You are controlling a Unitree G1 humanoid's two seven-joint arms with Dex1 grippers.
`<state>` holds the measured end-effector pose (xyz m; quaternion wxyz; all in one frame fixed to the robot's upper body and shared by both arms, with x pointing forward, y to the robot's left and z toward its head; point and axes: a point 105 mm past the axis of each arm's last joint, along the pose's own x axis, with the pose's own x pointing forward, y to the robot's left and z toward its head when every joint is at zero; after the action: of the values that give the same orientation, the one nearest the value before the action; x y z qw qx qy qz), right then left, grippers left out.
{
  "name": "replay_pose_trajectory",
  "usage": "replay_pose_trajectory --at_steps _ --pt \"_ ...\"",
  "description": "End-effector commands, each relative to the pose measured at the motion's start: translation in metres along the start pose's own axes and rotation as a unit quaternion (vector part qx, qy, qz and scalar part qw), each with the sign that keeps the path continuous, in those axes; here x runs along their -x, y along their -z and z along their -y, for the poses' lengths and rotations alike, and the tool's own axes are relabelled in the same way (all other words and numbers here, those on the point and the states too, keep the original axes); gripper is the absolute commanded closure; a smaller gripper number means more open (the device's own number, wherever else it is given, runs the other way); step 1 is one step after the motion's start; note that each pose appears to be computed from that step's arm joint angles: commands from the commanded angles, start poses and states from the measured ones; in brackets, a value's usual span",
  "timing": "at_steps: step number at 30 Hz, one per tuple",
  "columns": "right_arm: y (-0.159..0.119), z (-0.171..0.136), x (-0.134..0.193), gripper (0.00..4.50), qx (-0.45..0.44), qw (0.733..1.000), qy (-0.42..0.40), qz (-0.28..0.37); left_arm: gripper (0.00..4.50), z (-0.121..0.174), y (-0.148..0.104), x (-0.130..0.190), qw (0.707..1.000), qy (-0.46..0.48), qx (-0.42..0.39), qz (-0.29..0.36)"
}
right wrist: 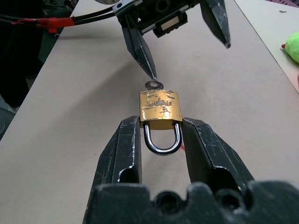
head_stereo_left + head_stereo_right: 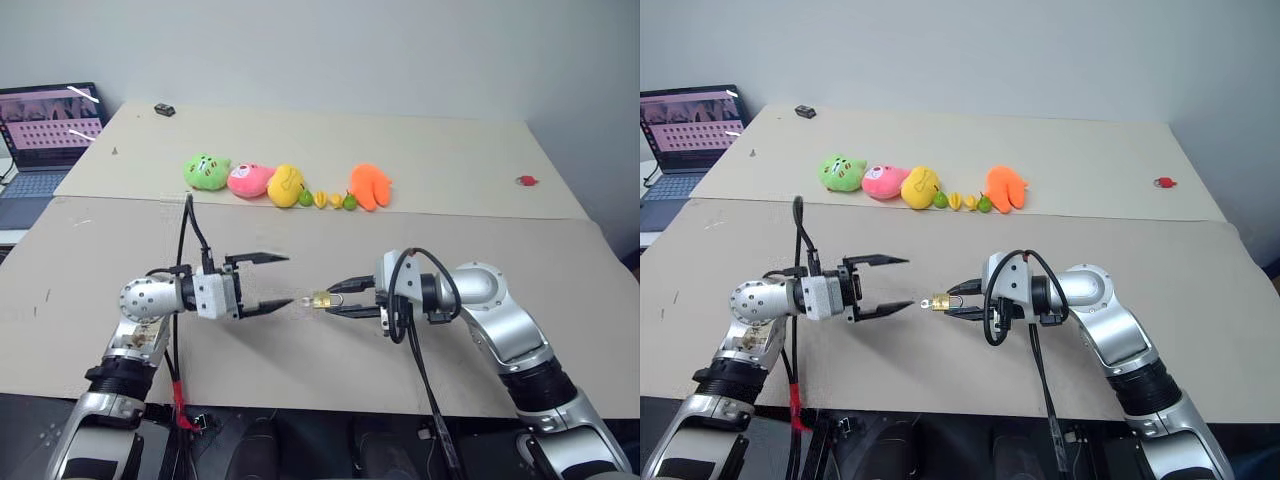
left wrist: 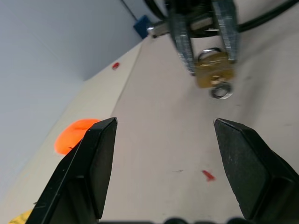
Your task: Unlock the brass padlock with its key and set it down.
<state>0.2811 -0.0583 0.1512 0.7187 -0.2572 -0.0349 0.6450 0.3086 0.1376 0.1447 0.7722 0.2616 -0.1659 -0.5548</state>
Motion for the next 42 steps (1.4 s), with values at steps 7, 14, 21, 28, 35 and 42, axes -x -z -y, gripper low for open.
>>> replay_pose_trajectory --at_steps 7,14,21,28,35,42 --pt "-0.011 0.003 0.002 3.60 0.030 1.000 -0.001 0.010 1.02 0.016 -0.002 0.012 0.845 -0.005 0.534 -0.035" --pt "-0.011 0.002 0.001 3.60 0.029 1.000 -0.002 0.011 1.02 0.027 -0.018 0.011 0.752 0.030 0.657 -0.027" --pt "-0.012 0.002 0.000 3.60 0.030 0.999 -0.002 0.012 1.02 0.010 -0.019 -0.001 0.717 0.003 0.697 0.010" --pt "-0.012 0.003 0.000 3.60 0.032 0.999 -0.003 0.012 1.02 0.018 -0.024 -0.009 0.700 0.025 0.713 0.007" --pt "-0.013 0.003 0.000 3.60 0.032 0.999 -0.003 0.012 1.02 0.039 -0.034 -0.009 0.677 0.073 0.732 -0.004" --pt "-0.012 0.003 0.000 3.60 0.033 0.999 -0.001 0.011 1.02 0.038 -0.028 0.001 0.673 0.052 0.737 -0.015"
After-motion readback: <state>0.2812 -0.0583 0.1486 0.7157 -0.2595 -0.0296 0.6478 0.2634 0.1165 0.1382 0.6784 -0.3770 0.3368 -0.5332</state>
